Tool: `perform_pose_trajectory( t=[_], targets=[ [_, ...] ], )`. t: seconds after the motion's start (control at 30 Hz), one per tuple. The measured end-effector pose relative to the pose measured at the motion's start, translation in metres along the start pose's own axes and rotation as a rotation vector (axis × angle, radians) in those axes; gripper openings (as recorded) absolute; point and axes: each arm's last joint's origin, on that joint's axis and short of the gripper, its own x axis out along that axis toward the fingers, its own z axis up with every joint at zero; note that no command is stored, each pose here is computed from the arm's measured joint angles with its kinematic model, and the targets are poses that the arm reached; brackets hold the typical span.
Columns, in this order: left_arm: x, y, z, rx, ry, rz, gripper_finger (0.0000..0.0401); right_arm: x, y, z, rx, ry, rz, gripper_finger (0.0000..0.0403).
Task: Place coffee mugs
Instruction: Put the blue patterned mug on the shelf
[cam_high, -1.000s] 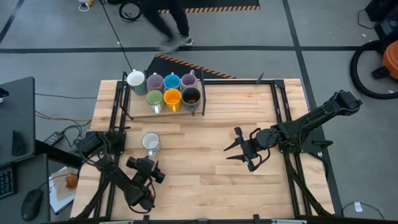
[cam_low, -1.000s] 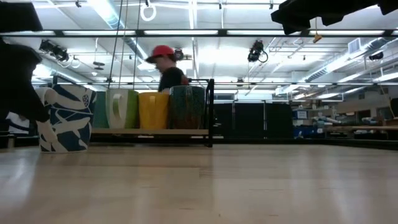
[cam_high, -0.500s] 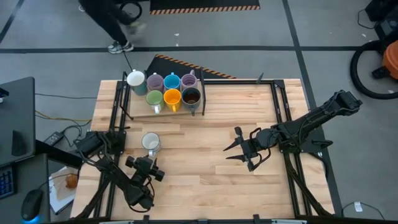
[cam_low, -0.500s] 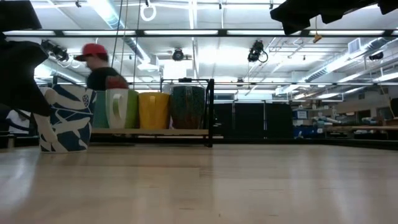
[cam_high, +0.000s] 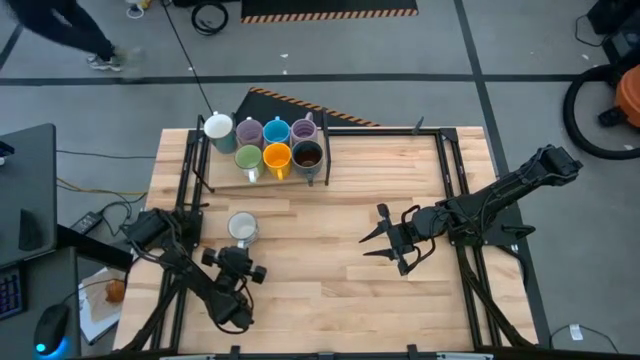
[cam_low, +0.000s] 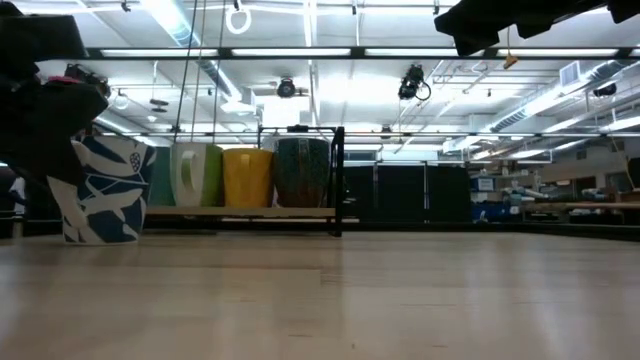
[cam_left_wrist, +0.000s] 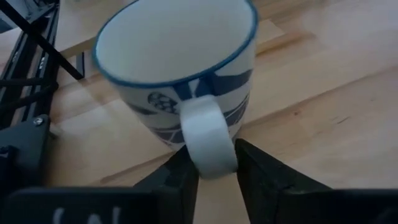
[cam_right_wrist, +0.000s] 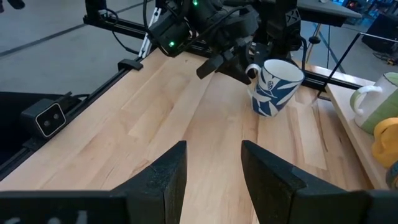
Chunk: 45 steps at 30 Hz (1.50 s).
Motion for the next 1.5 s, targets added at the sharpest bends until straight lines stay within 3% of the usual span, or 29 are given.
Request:
perform_pose_trajectory(
  t=[0.67, 0.83, 1.17, 1.3, 1.5],
  targets=[
    [-0.010, 0.004, 0.006, 0.036, 0.018, 0.016, 0.0023, 0.000, 0.000, 0.000, 0.022, 0.001, 0.000, 0.0158],
    [-0.013, 0.002, 0.009, 0.047, -0.002, -0.016, 0.0024, 0.000, 0.000, 0.000, 0.021, 0.000, 0.000, 0.0158],
    [-0.014, -0.013, 0.013, -0.016, -0.212, -0.264, 0.0022, 0.000, -0.001, -0.001, 0.017, 0.004, 0.040, 0.0158],
    [-0.011, -0.024, 0.016, -0.030, -0.216, -0.302, 0.0026, 0.002, -0.009, -0.004, 0.033, 0.022, 0.039, 0.0158],
    [-0.003, -0.055, 0.021, 0.050, -0.188, -0.371, 0.0025, 0.002, -0.014, -0.005, 0.041, 0.024, 0.027, 0.0158]
  ],
)
